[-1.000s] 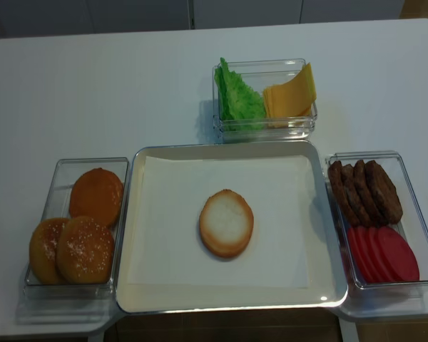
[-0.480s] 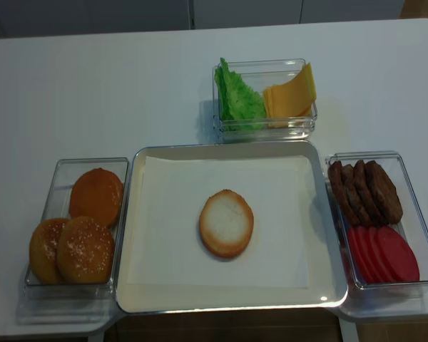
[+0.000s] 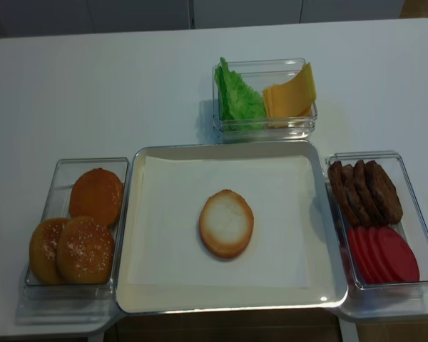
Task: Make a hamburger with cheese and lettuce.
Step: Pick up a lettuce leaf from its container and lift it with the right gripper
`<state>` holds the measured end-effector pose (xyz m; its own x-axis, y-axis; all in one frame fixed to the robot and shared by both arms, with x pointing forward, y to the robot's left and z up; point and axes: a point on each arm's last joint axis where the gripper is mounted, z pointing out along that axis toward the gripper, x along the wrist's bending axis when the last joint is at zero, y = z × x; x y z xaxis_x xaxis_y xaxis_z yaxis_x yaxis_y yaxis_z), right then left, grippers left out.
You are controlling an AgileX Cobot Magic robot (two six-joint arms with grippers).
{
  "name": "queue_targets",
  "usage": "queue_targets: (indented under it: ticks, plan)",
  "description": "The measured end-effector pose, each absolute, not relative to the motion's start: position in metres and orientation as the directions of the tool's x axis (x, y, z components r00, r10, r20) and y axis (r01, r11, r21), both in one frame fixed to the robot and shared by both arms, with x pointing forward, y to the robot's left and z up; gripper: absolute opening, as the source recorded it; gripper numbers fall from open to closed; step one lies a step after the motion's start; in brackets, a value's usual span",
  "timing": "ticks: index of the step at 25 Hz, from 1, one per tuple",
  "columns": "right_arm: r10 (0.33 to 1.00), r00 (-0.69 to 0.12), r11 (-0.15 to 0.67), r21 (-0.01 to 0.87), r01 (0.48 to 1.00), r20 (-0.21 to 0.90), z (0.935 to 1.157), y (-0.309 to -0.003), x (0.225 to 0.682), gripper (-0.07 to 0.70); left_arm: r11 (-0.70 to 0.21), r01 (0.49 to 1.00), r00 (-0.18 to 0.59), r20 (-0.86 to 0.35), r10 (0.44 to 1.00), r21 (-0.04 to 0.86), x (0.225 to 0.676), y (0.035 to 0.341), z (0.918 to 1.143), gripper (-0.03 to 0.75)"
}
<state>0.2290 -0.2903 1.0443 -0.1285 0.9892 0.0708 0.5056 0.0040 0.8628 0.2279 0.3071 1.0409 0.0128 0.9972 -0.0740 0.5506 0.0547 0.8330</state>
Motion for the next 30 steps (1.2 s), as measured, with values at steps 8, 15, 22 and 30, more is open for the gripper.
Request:
queue_targets:
  ticks: [8, 15, 22, 30]
  plan:
    - [0.991, -0.102, -0.027, 0.860, 0.509, 0.092, 1.044, -0.291, 0.229, 0.085, 0.055, 0.551, 0.013, -0.074, 0.997, 0.833, 0.228, 0.307, 1.041, 0.456]
    - [0.972, -0.154, -0.079, 0.866, 0.494, 0.176, 1.048, -0.284, 0.229, 0.353, 0.055, 0.551, 0.013, -0.074, 0.997, 0.833, 0.228, 0.307, 1.041, 0.456]
    - [0.949, -0.202, -0.122, 0.872, 0.475, 0.243, 1.081, -0.277, 0.231, 0.386, 0.055, 0.551, 0.013, -0.074, 0.997, 0.833, 0.228, 0.307, 1.041, 0.456]
    - [0.918, -0.178, -0.195, 0.794, 0.575, 0.354, 1.127, -0.268, 0.298, 0.387, 0.055, 0.551, 0.013, -0.074, 0.997, 0.833, 0.228, 0.307, 1.041, 0.456]
